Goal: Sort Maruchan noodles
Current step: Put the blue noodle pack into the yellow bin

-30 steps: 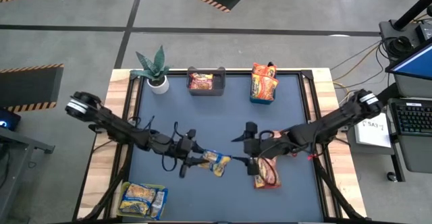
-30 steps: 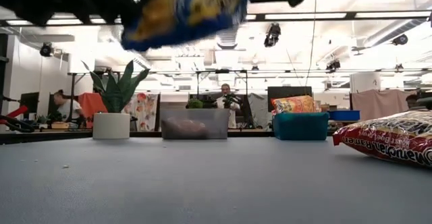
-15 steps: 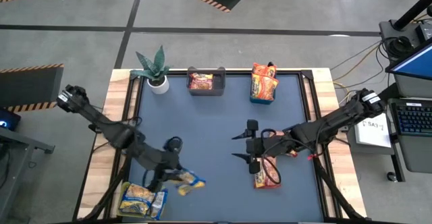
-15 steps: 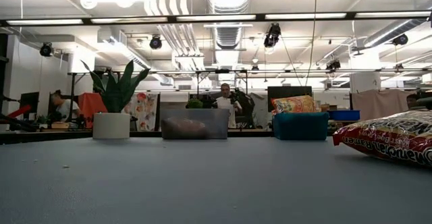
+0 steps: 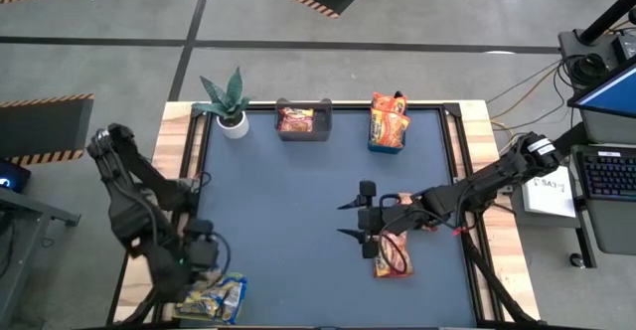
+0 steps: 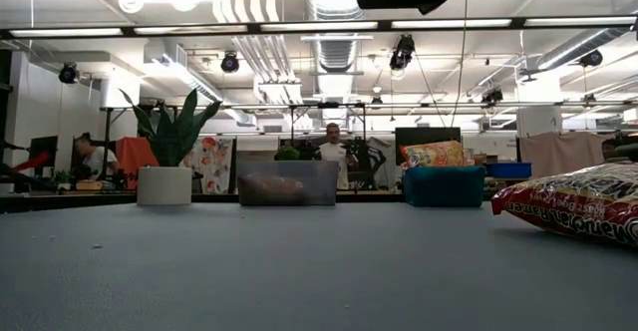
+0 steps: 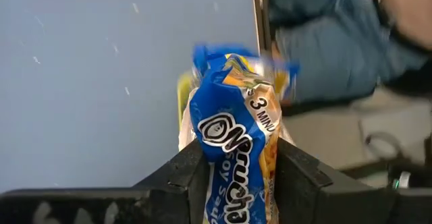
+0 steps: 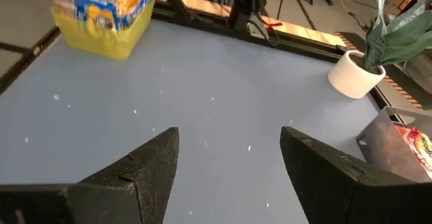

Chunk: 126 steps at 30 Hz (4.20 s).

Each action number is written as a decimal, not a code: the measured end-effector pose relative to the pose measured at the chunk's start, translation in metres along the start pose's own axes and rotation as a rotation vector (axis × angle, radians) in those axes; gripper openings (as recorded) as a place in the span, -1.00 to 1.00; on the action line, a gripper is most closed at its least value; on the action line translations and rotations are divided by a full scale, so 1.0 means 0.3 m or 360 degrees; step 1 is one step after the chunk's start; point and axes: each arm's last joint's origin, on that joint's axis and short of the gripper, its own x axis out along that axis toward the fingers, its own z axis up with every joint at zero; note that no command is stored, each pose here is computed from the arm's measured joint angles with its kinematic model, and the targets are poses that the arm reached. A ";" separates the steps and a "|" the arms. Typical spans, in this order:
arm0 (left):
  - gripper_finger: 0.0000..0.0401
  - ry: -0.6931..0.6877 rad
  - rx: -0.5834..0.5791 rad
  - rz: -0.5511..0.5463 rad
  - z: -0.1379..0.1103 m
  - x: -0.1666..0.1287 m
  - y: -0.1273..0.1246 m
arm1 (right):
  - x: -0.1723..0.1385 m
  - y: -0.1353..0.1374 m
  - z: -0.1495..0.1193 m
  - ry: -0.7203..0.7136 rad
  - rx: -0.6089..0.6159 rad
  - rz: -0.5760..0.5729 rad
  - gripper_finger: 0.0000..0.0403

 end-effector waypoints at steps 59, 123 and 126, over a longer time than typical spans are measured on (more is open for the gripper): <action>0.13 0.0271 -0.0215 0.0266 -0.180 0.273 0.013 | 0.003 0.001 0.006 -0.0036 0.0109 0.0001 0.22; -1.00 0.0268 0.0340 0.0285 -0.166 0.354 -0.084 | 0.004 0.001 0.002 -0.0025 0.0124 -0.0001 0.22; -1.00 0.0279 0.0348 0.0304 -0.168 0.353 -0.080 | 0.004 0.001 0.002 -0.0025 0.0124 -0.0001 0.22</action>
